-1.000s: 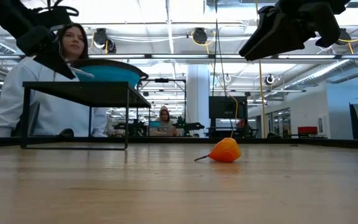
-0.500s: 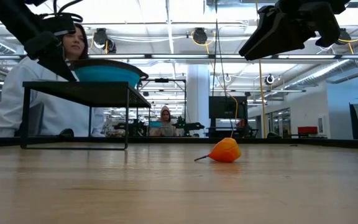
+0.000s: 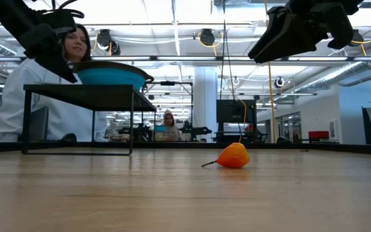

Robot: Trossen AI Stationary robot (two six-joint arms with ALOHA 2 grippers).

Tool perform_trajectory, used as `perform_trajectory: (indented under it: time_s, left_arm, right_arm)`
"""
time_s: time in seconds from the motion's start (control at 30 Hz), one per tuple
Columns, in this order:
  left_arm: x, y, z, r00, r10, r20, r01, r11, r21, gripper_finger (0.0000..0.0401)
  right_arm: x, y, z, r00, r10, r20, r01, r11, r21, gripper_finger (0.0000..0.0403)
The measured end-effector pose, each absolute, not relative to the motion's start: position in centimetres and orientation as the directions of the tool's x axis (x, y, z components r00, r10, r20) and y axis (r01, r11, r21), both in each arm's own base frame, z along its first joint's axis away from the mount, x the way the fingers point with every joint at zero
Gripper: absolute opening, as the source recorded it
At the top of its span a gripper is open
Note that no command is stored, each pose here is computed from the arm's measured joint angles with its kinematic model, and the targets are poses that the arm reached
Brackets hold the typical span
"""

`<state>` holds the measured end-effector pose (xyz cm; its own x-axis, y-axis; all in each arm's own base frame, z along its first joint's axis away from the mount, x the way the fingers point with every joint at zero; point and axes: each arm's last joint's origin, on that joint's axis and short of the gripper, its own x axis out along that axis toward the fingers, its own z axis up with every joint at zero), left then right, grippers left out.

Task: Pick & Place Fruit
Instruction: Put the blue knife on the shelf

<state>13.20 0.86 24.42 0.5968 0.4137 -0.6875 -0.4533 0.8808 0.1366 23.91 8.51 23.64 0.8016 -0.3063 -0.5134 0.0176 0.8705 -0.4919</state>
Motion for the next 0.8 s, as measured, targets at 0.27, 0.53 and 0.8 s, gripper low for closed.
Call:
perform_trajectory:
  time_s: [0.27, 0.53, 0.8]
  left_arm:
    - [12.9, 0.7, 24.2, 0.562, 0.464, -0.685, -0.506, 0.848, 0.159, 0.0016]
    - [12.9, 0.7, 24.2, 0.562, 0.463, -0.685, -0.505, 0.849, 0.159, 0.0003]
    - [12.8, 0.7, 24.2, 0.560, 0.463, -0.687, -0.502, 0.849, 0.163, 0.0003]
  right_arm:
    - [24.2, 7.7, 23.6, 0.792, -0.308, -0.528, 0.024, 0.878, -0.478, 0.0160]
    - [24.4, 7.2, 23.5, 0.789, -0.289, -0.543, 0.012, 0.890, -0.455, 0.0160]
    - [24.4, 7.2, 23.5, 0.789, -0.288, -0.542, 0.010, 0.889, -0.457, 0.0160]
